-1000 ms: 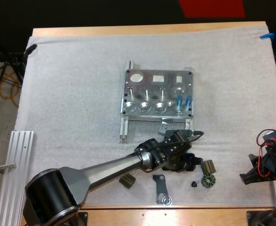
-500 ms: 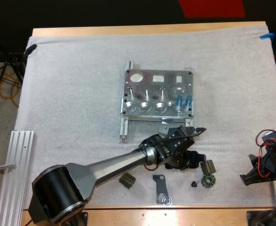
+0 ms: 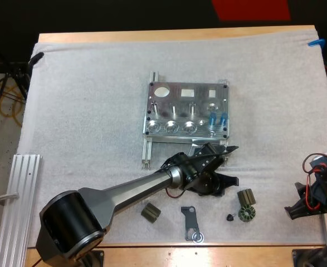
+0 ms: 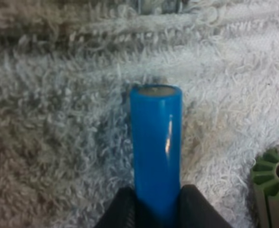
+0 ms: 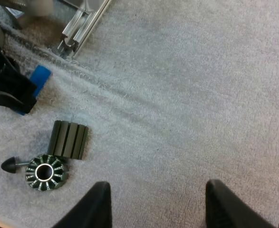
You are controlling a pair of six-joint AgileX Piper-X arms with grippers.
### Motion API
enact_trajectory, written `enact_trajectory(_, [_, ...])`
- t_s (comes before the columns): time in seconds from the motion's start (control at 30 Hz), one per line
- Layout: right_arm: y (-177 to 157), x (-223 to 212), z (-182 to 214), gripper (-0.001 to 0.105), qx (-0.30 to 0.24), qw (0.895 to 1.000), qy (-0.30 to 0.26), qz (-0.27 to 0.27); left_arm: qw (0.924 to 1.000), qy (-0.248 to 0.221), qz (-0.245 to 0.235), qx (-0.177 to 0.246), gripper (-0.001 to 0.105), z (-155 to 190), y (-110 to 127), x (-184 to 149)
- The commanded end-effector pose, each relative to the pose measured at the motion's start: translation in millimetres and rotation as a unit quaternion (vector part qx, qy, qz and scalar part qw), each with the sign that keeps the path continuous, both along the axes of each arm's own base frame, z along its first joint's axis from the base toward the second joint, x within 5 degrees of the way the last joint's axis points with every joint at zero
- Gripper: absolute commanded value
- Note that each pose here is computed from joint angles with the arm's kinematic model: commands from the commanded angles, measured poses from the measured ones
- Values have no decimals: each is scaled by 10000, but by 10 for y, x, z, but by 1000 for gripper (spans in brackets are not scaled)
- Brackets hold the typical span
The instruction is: Load cells from right to left
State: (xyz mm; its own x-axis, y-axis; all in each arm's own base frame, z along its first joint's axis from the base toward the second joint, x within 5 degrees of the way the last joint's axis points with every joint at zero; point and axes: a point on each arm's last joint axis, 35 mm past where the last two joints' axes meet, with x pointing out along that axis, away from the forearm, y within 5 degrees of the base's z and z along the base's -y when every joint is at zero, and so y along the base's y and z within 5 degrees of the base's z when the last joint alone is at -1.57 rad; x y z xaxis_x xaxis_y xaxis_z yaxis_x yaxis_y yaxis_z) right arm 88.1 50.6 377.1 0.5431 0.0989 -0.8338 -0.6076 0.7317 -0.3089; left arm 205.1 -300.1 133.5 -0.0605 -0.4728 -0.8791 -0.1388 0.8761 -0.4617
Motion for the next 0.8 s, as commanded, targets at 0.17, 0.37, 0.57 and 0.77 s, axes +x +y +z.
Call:
enact_trajectory(0.17, [-11, -15, 12, 44, -54, 9999, -51, 93, 9992, -76, -397, 15, 0, -33, 17, -17])
enact_trajectory(0.37, [-3, -3, 21, 44, -46, 9998, -128, 150, 9917, -624, -1087, 290, 0, 130, 108, -55])
enact_trajectory(0.57, [19, 26, 45, 44, 50, 9994, -289, 204, 9664, -1346, -2014, 860, 0, 383, 275, -123])
enact_trajectory(0.77, [44, 59, 74, 44, 179, 9984, -470, 253, 9320, -1945, -2736, 1367, 0, 655, 445, -195])
